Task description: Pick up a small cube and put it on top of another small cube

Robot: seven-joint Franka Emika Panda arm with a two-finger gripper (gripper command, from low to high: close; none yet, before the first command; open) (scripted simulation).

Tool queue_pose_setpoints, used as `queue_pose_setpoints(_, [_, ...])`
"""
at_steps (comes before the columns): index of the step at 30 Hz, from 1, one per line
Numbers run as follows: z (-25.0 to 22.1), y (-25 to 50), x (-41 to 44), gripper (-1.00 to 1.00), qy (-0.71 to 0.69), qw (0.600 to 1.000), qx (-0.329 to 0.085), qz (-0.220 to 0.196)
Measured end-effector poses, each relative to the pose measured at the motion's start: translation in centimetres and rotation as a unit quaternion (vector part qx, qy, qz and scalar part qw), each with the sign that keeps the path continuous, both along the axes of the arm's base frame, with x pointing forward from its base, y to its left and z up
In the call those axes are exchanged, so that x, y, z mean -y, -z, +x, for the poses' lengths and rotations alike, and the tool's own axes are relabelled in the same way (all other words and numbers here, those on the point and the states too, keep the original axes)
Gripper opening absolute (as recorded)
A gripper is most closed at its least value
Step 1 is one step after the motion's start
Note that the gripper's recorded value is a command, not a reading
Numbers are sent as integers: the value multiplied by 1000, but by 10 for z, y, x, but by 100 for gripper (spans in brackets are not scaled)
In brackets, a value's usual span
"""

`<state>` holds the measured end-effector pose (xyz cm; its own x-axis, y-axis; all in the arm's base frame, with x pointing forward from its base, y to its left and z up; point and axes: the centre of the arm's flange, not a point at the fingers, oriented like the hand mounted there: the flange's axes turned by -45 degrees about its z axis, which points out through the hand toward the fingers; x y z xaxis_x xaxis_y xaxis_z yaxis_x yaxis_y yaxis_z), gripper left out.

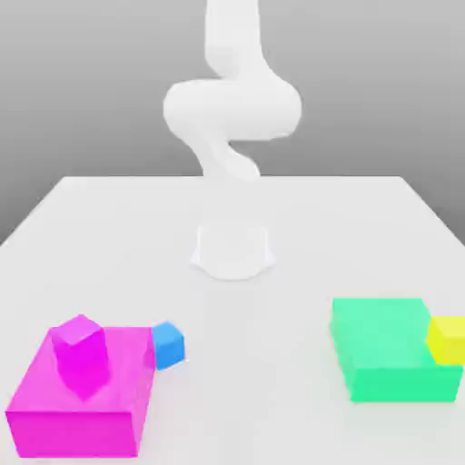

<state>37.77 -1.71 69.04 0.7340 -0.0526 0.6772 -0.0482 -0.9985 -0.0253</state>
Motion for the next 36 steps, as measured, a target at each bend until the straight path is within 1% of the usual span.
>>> queue_pose_setpoints(8, [88,84,68,0,65,994,-88,28])
queue_pose_setpoints(16, [144,191,149,0,133,975,-170,57])
queue_pose_setpoints(25, [161,335,244,0,212,938,-259,89])
queue_pose_setpoints(29, [153,404,283,0,245,917,-297,102])
queue_pose_setpoints(33, [133,475,319,0,277,893,-335,115])
queue_pose_setpoints(36, [129,526,327,0,283,888,-343,118])
